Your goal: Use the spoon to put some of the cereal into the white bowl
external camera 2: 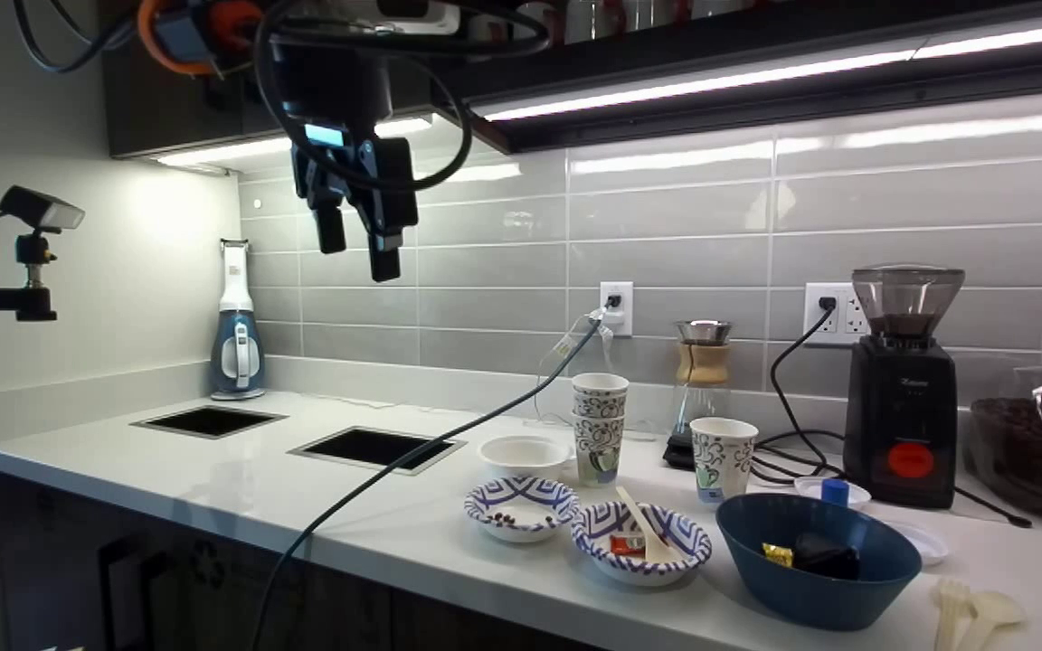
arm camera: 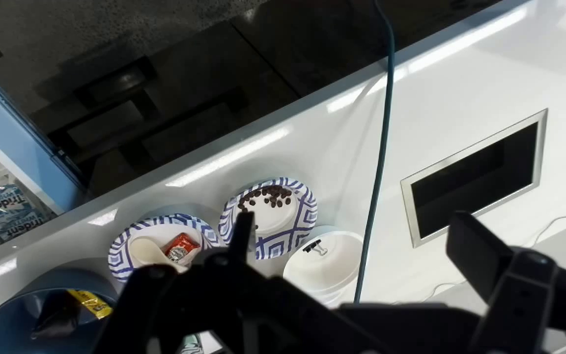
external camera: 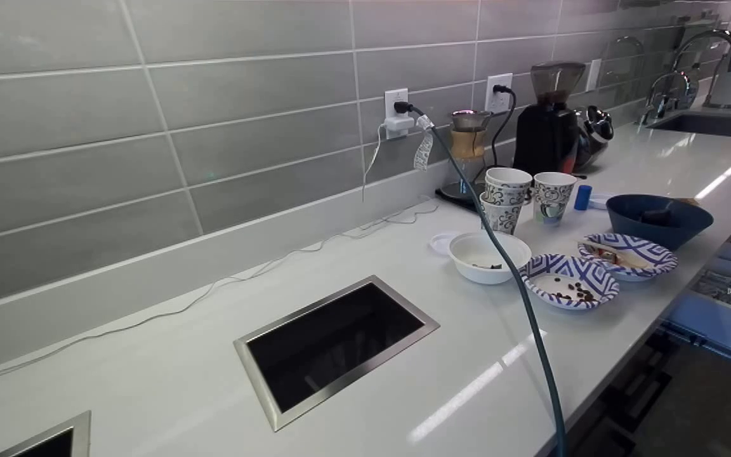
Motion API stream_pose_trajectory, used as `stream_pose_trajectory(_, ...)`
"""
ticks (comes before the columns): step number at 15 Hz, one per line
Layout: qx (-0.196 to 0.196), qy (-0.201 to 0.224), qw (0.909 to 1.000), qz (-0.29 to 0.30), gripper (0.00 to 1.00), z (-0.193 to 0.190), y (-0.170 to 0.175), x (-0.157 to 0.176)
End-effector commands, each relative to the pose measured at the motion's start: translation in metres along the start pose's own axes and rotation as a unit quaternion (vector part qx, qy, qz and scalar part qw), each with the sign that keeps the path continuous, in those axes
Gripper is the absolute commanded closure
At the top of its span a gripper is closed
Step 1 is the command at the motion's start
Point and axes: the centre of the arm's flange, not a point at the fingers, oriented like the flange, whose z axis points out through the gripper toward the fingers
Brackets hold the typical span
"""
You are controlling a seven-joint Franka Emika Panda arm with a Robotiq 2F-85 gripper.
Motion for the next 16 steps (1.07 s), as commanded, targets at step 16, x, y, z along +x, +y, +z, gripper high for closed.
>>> stream_pose_trajectory(16, 0.003, -0.054, 0.9099, -0.411, 0.00, 0.121, -0.028, 0.098)
